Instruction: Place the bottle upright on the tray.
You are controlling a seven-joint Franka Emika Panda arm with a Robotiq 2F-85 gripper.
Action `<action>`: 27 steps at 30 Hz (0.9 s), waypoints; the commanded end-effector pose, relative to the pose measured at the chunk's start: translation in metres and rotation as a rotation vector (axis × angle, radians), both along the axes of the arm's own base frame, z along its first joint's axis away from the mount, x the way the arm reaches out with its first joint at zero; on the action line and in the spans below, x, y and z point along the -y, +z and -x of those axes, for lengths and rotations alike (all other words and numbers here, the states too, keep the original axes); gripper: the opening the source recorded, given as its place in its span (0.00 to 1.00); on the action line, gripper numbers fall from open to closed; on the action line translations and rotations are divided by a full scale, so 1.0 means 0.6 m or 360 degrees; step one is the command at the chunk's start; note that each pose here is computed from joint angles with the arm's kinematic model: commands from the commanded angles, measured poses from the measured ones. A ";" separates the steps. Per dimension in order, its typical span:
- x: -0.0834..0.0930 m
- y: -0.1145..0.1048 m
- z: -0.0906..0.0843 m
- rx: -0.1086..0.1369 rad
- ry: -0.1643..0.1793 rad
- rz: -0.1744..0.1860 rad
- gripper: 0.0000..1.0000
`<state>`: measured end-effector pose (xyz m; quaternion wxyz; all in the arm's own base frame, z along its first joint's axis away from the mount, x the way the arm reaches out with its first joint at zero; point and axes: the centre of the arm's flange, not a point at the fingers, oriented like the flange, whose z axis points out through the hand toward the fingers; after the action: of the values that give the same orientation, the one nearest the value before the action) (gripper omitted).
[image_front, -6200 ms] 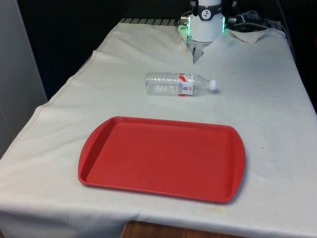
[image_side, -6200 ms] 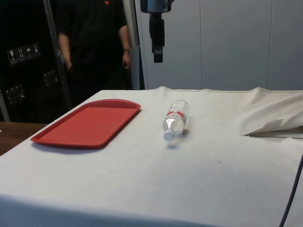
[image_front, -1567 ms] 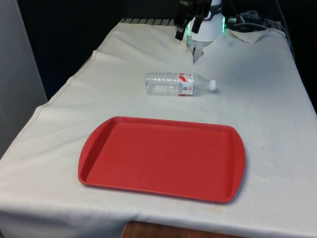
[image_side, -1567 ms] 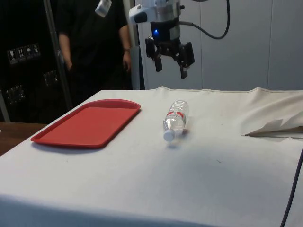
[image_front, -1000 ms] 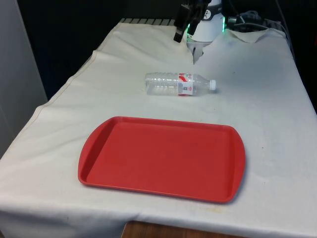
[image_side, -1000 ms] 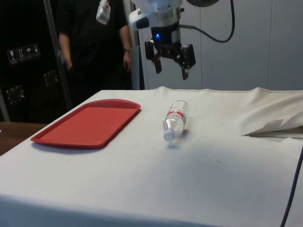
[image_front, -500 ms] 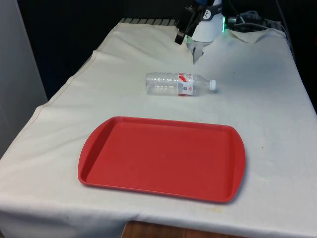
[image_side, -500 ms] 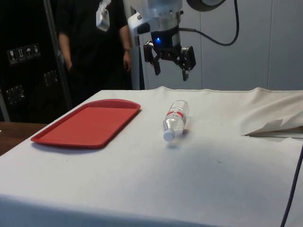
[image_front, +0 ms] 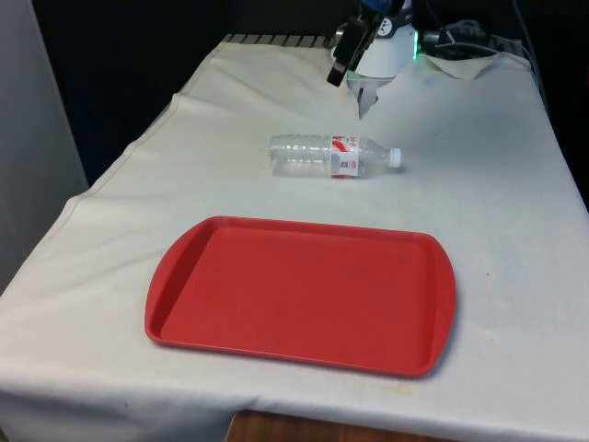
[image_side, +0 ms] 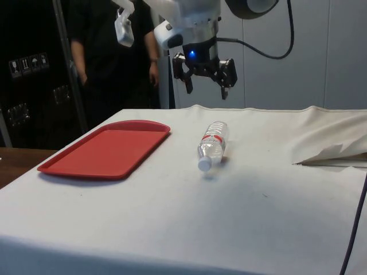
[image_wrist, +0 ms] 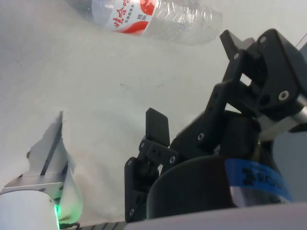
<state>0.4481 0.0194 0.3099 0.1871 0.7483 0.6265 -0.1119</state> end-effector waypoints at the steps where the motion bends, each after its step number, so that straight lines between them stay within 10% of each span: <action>1: -0.003 -0.001 -0.002 0.0015 0.0018 0.0024 1.00; 27: -0.040 -0.052 -0.003 -0.0019 0.0191 0.0184 1.00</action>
<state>0.4481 0.0424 0.2776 0.2255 0.6982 0.6640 -0.1442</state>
